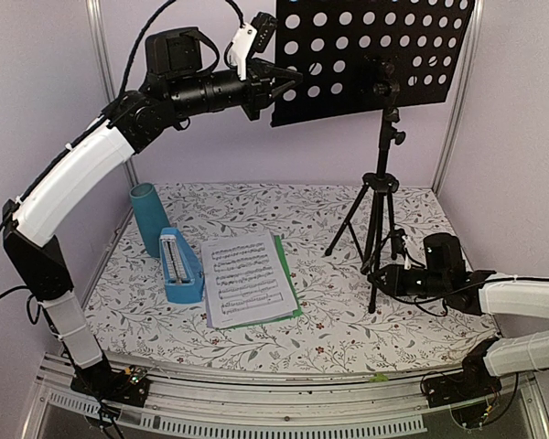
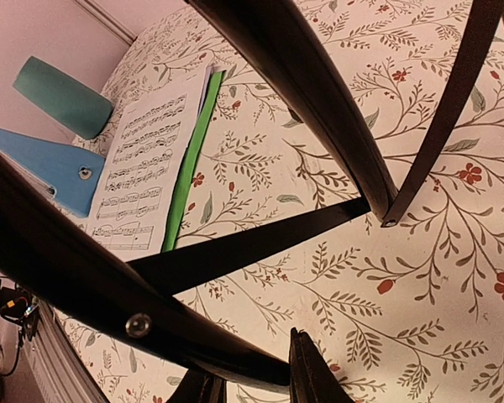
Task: Set up the instrument practice props
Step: Open the music stand at the center of the board.
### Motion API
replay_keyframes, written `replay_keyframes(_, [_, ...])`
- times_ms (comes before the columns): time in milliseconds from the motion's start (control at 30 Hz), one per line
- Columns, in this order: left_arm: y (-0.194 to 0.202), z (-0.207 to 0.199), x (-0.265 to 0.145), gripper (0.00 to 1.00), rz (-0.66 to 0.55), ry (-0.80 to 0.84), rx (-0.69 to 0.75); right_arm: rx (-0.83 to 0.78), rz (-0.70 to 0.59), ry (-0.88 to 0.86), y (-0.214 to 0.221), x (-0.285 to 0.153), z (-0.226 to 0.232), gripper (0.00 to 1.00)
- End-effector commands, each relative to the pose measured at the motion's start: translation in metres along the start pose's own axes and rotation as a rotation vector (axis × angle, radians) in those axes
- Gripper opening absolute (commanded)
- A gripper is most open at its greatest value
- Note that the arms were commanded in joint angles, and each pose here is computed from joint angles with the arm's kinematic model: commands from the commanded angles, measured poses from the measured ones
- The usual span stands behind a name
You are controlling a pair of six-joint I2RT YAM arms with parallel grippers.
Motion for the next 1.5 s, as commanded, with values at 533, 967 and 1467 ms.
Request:
replay_keyframes(533, [-0.025,-0.001,-0.012,0.0,0.021,-0.049,0.125,0.231,-0.022,0.194,0.027,-0.021,-0.044,0.35])
replay_keyframes(967, [-0.032,-0.008,-0.005,0.0,-0.001,-0.034,0.137,0.227,-0.126,0.207,0.004,-0.047,-0.036,0.64])
replay_keyframes(1467, [-0.037,-0.015,-0.001,0.0,-0.01,-0.03,0.148,-0.165,-0.503,0.009,-0.127,-0.117,0.066,0.99])
Point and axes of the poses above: each gripper's point midway between its finger pads, its own x axis out along the fingers, its own z axis along the line the jaws close on, y = z × x, the point moved 2 cm from there along -x, back along the fingers, and after that the axes turned 4 degrees about x, right-handed, at the moved point
